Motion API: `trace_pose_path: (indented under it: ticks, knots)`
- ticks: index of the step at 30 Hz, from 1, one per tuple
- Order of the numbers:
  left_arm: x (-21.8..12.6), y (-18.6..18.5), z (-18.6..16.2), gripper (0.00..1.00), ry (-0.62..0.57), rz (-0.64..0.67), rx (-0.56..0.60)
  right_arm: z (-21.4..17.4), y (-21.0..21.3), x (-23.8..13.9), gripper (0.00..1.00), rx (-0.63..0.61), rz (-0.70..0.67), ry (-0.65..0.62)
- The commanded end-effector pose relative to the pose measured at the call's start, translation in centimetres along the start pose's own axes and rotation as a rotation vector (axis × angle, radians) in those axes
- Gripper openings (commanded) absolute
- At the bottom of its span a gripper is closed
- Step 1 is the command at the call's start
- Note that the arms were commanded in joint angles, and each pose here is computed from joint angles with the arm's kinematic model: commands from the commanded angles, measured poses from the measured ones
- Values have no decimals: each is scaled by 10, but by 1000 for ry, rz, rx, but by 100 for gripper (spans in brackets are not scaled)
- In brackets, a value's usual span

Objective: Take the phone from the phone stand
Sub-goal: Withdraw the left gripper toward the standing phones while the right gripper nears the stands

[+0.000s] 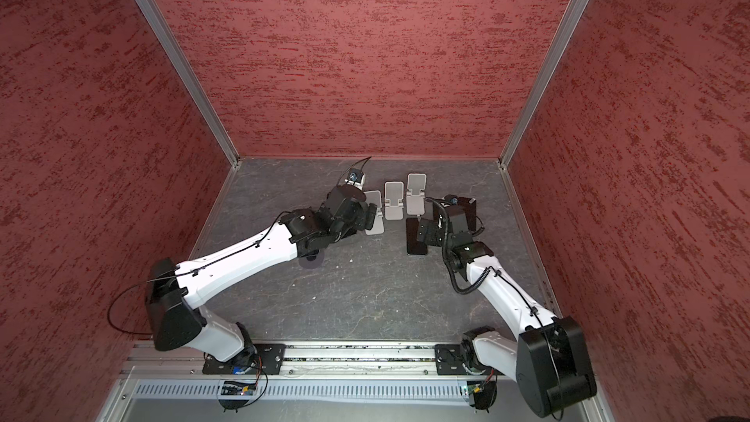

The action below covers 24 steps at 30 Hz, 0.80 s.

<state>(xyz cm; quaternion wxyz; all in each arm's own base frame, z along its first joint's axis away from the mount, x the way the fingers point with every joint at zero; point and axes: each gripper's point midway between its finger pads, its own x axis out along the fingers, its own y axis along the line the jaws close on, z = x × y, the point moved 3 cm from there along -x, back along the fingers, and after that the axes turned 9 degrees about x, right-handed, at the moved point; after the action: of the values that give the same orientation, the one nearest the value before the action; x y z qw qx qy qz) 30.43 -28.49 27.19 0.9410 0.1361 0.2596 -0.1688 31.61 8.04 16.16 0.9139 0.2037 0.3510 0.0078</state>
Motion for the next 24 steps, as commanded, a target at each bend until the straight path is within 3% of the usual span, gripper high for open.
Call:
trace_pose_path:
  ticks: [1, 14, 24]
  knots:
    - [-20, 5, 4, 91, -75, -16, -61, 18, 15, -9, 99, 32, 63, -31]
    - [-56, 8, -60, 95, -63, -68, -128, 34, 48, -11, 99, 39, 133, -27]
    - [-80, 24, -85, 100, -79, -29, -150, 33, 80, -2, 99, -18, 154, -11]
